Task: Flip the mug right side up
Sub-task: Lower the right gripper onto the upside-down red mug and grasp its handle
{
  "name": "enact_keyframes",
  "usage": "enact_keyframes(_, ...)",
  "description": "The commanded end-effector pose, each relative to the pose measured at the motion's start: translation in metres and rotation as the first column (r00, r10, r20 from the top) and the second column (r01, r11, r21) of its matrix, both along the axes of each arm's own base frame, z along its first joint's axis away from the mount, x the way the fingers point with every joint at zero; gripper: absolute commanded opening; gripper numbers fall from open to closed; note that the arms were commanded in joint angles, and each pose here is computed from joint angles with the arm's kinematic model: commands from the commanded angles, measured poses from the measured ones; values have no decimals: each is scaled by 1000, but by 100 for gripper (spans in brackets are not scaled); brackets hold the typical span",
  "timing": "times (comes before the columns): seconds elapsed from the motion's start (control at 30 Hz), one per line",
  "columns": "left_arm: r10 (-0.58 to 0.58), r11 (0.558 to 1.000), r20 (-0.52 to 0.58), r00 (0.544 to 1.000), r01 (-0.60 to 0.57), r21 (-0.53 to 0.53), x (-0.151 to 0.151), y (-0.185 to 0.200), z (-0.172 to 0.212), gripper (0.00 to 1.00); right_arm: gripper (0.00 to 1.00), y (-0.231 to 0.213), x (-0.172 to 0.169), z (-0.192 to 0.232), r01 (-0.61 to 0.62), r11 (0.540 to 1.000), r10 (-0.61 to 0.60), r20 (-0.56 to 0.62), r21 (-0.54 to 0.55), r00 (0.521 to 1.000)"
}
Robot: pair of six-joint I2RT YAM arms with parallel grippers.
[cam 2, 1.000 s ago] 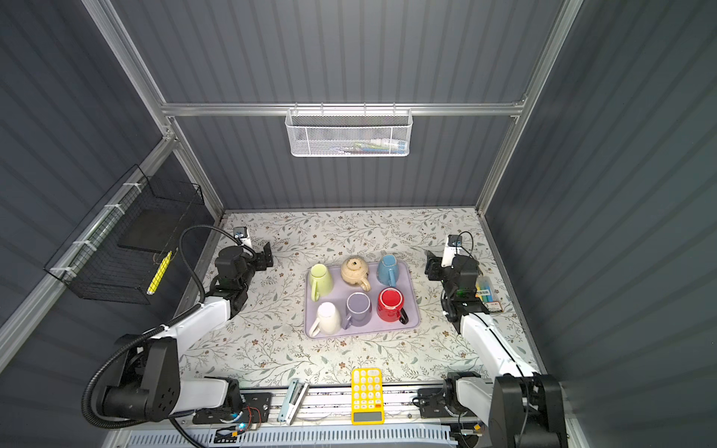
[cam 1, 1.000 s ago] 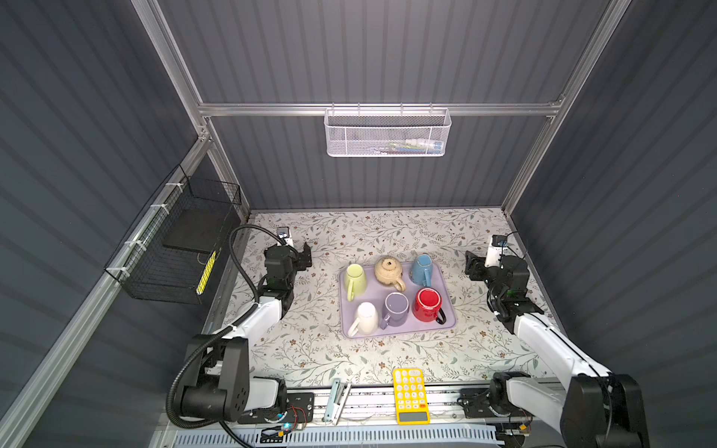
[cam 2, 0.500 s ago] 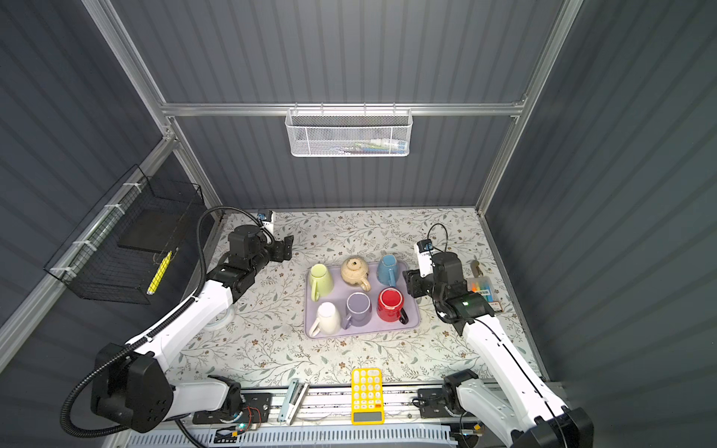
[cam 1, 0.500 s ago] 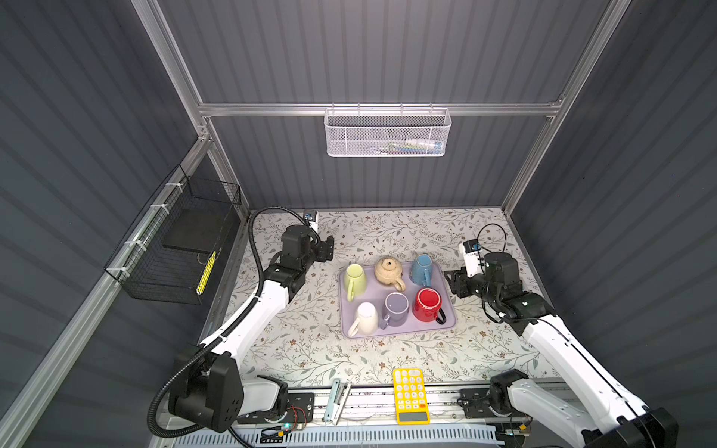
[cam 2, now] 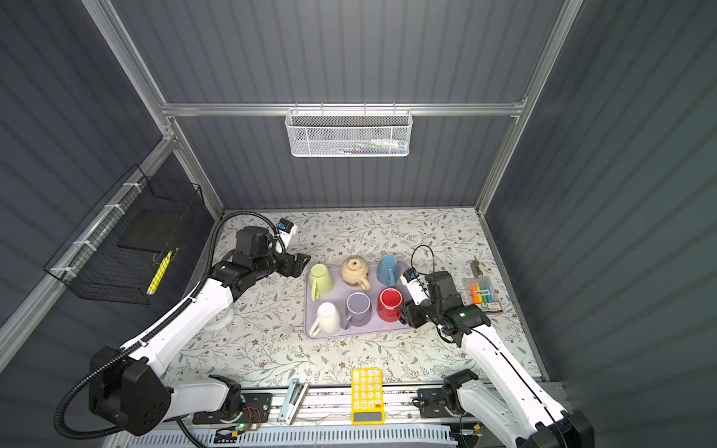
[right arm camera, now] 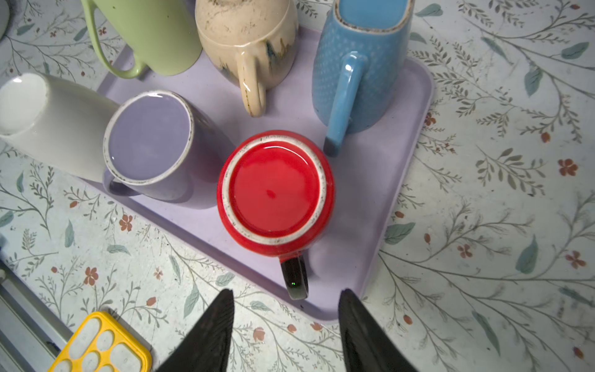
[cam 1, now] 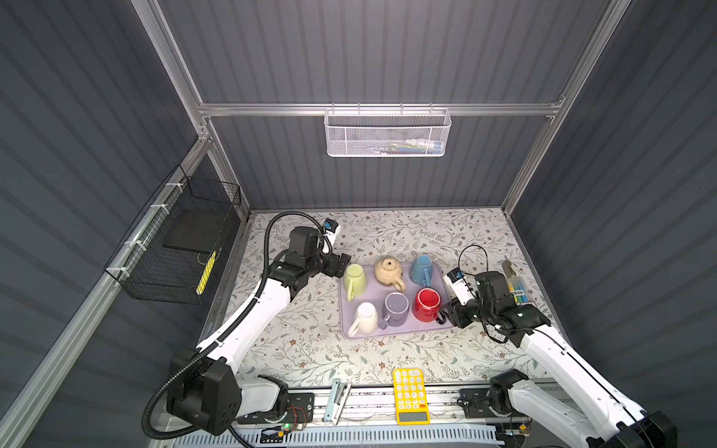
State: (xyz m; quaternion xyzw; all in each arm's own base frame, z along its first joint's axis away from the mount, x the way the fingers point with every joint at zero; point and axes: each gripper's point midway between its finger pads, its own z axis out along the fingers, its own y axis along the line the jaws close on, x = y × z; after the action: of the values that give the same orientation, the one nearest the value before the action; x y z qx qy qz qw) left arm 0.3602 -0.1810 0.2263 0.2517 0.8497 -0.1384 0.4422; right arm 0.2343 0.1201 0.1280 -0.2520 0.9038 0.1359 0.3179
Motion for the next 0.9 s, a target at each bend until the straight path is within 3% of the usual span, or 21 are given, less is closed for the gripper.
enact_keyframes(0.0, -52, 999, -1, 999, 52, -7, -11, -4, -4, 90, 55, 2, -9, -8, -108, 992, 107, -29, -58, 994)
enact_keyframes(0.43, -57, 998, 29, 998, 58, -25, -16, -3, -9, 91, 54, -2, -8, -44, -141, 981, 122, -145, -130, 982)
enact_keyframes(0.87, -29, 999, 57, 998, 30, -13, -17, 4, -4, 91, 43, 1, 2, -74, -185, 957, 129, -244, -222, 961)
